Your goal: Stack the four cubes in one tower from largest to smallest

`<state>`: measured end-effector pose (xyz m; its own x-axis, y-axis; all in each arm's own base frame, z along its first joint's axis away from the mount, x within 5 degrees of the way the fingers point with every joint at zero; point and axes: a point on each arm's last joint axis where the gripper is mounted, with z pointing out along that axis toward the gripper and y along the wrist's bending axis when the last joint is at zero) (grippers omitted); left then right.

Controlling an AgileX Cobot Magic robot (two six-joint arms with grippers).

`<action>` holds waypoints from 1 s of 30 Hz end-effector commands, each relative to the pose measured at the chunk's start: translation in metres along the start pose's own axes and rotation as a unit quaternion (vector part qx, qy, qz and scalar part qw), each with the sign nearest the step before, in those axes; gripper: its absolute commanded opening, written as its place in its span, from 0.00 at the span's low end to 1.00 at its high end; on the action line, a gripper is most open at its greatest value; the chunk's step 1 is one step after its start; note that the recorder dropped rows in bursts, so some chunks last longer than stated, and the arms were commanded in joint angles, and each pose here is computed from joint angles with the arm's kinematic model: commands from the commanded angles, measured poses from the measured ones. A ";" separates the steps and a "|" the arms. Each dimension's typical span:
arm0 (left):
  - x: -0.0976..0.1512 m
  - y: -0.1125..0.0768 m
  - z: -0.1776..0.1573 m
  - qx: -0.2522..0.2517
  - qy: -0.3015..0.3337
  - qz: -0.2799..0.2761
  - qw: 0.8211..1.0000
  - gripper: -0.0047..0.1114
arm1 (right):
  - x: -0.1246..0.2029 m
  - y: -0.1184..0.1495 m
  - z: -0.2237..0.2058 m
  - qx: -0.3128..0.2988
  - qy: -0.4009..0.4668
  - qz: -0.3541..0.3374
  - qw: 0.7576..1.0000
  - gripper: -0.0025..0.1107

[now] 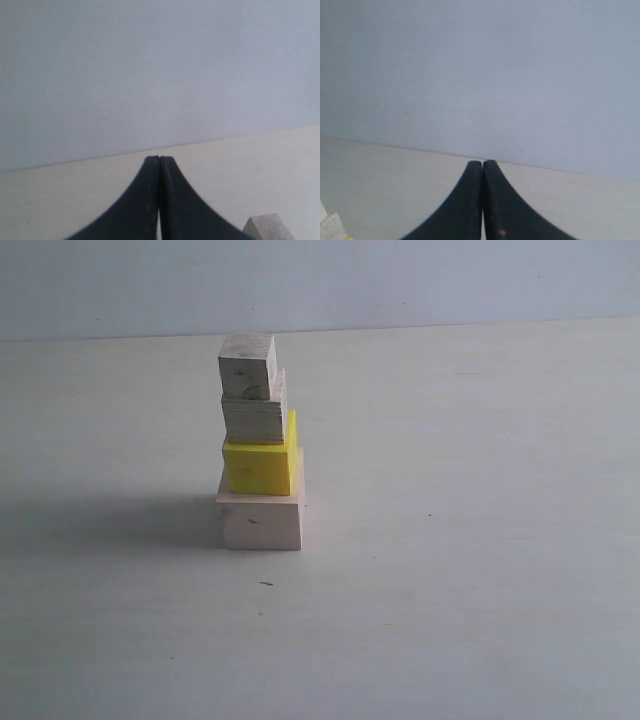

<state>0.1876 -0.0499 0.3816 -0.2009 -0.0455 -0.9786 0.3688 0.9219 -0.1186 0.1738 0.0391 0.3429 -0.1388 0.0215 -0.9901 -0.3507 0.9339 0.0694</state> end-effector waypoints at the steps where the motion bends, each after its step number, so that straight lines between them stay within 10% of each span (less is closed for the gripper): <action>1: 0.002 -0.004 -0.021 -0.003 -0.037 -0.021 0.999 0.04 | 0.013 0.008 -0.041 0.018 -0.045 0.010 0.999 0.02; 15: 0.015 -0.026 -0.114 0.001 -0.169 0.015 0.986 0.04 | 0.005 0.018 -0.124 0.095 -0.215 -0.039 0.971 0.02; 30: 0.016 -0.036 -0.143 0.016 -0.210 0.034 0.977 0.04 | 0.005 0.028 -0.160 0.093 -0.291 -0.044 0.951 0.02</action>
<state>0.0425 -0.0284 0.3957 0.2149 -0.1485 -0.9653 0.3961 0.9167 -0.0529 0.0158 0.0080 0.3607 0.4388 0.0839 -0.8947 -0.1613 0.9868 0.0135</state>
